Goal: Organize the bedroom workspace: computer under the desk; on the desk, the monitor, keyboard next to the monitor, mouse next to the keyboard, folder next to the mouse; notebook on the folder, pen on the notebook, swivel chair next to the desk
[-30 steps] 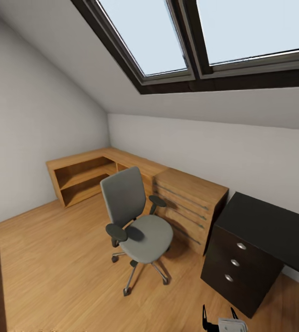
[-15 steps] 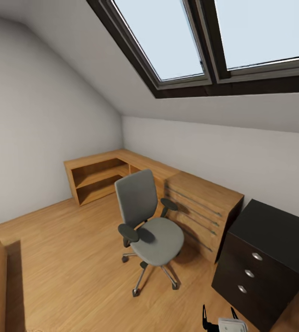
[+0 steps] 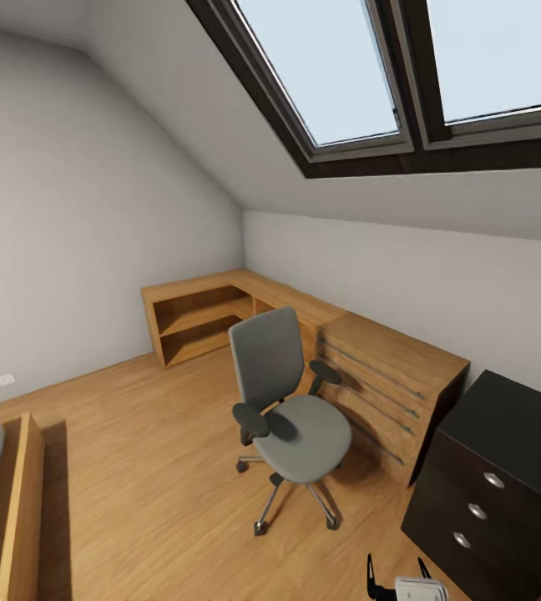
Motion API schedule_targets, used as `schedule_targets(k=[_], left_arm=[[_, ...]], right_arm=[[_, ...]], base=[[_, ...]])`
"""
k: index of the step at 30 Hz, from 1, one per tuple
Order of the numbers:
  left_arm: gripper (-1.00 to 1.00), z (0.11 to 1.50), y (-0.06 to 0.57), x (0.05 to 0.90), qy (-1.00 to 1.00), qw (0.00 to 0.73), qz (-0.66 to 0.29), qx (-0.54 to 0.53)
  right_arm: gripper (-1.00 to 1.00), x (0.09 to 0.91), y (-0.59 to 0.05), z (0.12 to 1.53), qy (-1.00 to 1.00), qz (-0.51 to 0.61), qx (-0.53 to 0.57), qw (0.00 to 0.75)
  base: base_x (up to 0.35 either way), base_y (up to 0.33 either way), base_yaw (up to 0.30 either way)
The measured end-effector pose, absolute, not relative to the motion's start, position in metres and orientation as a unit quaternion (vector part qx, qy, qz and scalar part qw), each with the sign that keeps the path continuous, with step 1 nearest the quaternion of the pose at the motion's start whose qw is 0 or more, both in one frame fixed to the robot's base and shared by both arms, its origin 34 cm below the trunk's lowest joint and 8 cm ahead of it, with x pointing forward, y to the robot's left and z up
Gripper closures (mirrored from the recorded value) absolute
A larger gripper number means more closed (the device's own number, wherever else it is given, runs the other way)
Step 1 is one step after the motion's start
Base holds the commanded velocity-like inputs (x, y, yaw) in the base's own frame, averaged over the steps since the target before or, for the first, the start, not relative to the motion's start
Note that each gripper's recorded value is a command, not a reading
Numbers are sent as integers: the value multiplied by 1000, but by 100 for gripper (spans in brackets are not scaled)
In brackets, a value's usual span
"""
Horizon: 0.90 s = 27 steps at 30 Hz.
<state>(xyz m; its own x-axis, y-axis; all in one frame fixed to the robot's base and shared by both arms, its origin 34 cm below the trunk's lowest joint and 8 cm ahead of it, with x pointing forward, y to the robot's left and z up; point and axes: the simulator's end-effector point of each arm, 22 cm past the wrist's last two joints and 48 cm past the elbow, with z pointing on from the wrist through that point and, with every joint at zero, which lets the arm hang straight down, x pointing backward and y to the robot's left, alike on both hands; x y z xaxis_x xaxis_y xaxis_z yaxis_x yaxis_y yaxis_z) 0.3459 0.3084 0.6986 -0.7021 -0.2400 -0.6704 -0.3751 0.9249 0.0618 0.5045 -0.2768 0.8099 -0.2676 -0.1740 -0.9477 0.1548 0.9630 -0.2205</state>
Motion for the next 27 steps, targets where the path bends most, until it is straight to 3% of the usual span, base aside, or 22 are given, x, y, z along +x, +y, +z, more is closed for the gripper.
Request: schedule_targets(k=[16, 27], left_arm=[[-100, 698, 309, 344, 918, 346, 100, -168], [-100, 695, 307, 340, 921, 340, 99, -164]], right_arm=[[-100, 503, -277, 805, 791, -138, -11, 596], [-100, 500, -277, 799, 796, -139, -14, 588]], base=[[9, 0, 207], [264, 0, 215]])
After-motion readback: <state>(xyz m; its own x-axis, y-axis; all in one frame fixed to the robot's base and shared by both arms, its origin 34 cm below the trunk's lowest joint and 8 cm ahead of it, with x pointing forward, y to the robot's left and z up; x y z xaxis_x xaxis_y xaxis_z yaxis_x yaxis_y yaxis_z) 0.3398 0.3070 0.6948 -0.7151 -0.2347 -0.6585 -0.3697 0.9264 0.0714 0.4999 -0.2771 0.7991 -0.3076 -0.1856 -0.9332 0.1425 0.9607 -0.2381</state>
